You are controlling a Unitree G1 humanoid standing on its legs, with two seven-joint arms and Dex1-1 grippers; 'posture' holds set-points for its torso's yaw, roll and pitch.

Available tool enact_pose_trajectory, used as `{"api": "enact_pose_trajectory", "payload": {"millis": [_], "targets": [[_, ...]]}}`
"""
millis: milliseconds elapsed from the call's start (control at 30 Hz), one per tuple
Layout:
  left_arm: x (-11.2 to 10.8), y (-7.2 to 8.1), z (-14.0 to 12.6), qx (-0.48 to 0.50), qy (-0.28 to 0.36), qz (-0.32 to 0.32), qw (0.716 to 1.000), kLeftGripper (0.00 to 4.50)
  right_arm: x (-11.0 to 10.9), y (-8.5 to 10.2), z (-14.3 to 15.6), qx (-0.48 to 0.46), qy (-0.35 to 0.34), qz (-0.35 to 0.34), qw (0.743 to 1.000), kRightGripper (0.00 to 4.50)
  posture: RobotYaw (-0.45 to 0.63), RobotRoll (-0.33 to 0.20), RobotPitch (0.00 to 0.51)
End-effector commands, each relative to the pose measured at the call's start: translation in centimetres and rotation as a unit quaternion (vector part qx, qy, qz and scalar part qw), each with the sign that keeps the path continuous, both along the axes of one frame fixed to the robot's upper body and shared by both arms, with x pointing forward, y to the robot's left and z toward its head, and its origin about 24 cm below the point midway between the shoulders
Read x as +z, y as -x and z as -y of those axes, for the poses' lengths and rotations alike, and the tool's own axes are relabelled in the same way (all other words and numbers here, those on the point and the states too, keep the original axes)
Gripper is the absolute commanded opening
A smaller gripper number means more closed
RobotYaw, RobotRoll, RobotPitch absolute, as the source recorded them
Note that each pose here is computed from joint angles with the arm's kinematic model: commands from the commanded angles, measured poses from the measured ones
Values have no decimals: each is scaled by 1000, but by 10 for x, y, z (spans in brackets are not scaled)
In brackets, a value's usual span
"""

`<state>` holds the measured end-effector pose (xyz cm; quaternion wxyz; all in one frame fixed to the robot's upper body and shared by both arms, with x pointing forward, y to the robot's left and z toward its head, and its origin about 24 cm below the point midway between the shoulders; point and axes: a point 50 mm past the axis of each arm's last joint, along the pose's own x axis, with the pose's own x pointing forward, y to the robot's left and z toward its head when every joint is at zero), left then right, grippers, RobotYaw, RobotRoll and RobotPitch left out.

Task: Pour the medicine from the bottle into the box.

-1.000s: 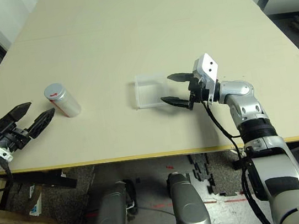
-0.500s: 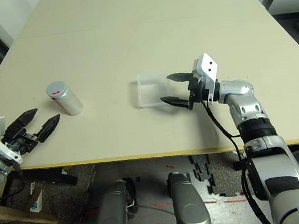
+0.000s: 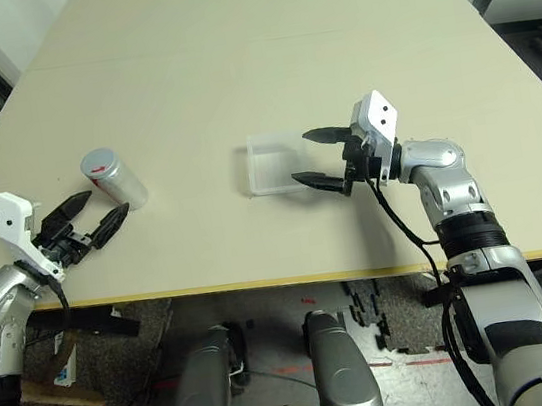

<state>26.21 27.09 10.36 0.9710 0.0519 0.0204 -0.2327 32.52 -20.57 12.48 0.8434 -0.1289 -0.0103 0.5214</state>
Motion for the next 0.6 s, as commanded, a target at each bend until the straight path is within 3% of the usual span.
{"api": "enact_pose_trajectory", "payload": {"millis": [33, 600], "targets": [[-5, -5, 4, -1, -7, 2, 1000, 4480, 3, 2, 2, -4, -2, 5, 1000, 4500, -73, 0, 174], [-7, -26, 13, -2, -5, 26, 1000, 4480, 4, 2, 3, -8, 1, 7, 1000, 4500, -88, 0, 161]]}}
